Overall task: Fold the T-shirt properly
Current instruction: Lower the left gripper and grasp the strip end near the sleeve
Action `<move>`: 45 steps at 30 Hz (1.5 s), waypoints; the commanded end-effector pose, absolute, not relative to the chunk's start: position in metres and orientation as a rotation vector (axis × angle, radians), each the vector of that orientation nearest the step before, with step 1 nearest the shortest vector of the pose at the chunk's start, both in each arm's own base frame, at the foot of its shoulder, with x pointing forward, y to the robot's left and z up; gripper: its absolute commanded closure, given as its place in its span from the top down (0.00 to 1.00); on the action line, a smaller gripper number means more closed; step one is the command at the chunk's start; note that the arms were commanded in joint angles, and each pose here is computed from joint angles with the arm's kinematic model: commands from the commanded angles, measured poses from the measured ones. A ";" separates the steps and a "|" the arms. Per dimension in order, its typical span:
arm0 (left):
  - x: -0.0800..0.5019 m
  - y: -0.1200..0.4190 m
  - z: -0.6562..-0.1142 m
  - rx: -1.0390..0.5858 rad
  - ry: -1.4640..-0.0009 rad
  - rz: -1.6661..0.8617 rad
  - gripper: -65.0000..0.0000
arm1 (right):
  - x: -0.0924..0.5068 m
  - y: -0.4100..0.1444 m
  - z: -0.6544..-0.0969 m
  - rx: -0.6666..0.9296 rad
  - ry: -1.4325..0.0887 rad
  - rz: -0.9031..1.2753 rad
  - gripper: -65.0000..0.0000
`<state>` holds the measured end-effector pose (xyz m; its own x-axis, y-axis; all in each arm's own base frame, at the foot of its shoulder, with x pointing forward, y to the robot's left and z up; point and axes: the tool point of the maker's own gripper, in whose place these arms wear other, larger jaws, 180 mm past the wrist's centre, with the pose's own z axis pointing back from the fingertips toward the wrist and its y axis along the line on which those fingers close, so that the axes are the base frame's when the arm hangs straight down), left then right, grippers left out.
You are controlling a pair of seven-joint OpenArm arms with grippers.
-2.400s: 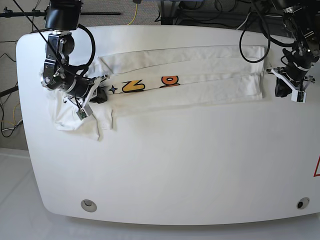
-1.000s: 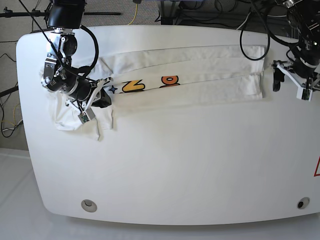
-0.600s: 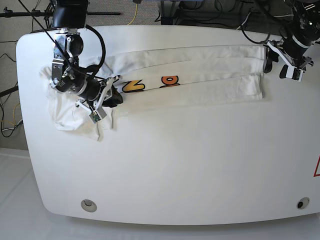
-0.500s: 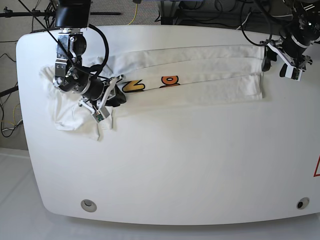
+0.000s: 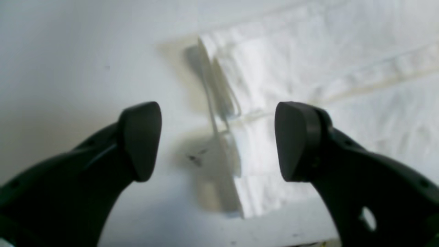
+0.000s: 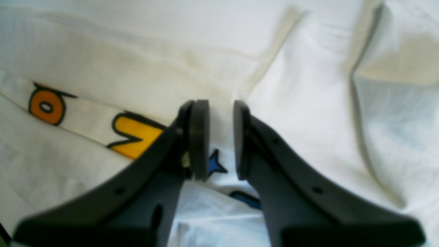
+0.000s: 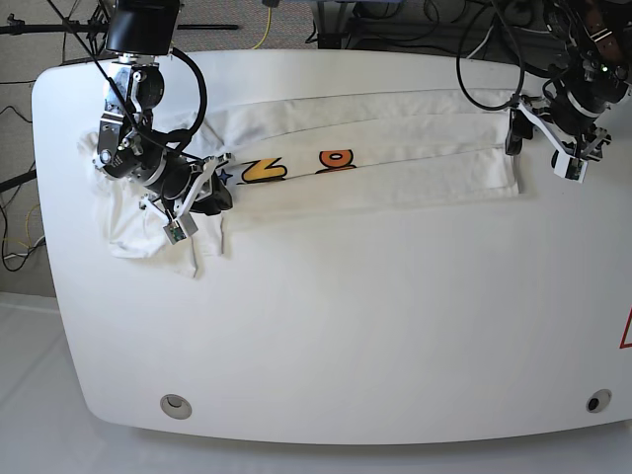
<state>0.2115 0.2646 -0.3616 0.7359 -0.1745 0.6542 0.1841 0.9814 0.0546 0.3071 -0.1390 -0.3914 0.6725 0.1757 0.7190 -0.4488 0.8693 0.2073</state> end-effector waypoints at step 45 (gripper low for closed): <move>0.197 0.270 -0.423 -0.075 -0.547 -0.092 0.83 | 0.315 -0.136 -0.373 0.402 -0.826 0.394 0.18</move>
<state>0.2098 0.2583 -0.4189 0.8137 -0.0489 0.5792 0.1227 0.9885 -0.0889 0.3037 -0.1365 -0.3892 0.6608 0.1887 0.7265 -0.4689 0.8596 0.2032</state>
